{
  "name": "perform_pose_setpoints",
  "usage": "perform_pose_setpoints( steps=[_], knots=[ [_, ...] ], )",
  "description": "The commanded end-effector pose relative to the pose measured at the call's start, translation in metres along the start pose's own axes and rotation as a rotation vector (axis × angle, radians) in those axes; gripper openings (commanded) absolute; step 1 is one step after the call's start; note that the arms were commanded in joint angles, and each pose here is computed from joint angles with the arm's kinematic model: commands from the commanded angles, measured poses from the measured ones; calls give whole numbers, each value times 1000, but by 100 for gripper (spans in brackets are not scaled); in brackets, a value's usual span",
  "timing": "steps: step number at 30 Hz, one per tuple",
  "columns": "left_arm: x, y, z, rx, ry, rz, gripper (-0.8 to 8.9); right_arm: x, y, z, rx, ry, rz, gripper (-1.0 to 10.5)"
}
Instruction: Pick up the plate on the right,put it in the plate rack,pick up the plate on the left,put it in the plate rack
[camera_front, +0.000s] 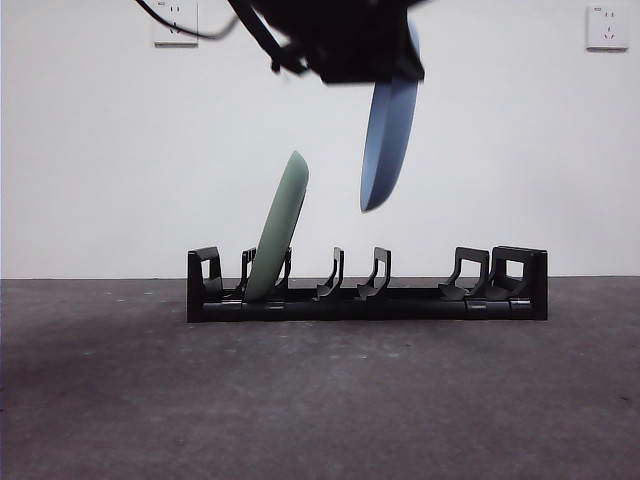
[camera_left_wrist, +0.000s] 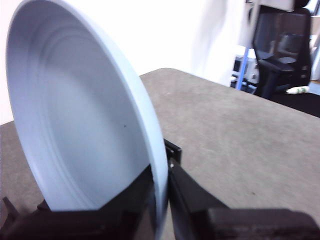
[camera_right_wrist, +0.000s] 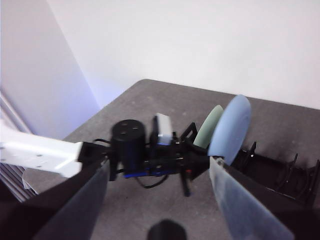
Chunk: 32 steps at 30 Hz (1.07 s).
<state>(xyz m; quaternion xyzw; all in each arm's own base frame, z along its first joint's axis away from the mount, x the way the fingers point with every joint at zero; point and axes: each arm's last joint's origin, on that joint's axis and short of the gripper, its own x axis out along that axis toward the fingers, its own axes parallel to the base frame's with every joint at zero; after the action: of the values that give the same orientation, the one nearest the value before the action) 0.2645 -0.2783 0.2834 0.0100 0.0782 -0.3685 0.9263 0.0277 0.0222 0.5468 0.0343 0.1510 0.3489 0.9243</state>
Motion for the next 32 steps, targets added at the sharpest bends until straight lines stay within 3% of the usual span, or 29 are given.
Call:
perform_pose_setpoints(
  steps=[1, 13, 20, 32],
  knots=[
    [13, 3, 3, -11, -16, 6, -8, -1, 0, -3, -3, 21, -1, 344],
    [50, 29, -22, -17, 48, 95, -8, 1, 0, -3, -8, 25, 2, 344],
    [54, 48, -30, -15, 57, 87, -9, 1, 0, -3, -10, 26, 2, 344],
    [62, 52, -49, -19, 121, 92, -9, 1, 0, -3, -9, 28, 10, 344]
  ],
)
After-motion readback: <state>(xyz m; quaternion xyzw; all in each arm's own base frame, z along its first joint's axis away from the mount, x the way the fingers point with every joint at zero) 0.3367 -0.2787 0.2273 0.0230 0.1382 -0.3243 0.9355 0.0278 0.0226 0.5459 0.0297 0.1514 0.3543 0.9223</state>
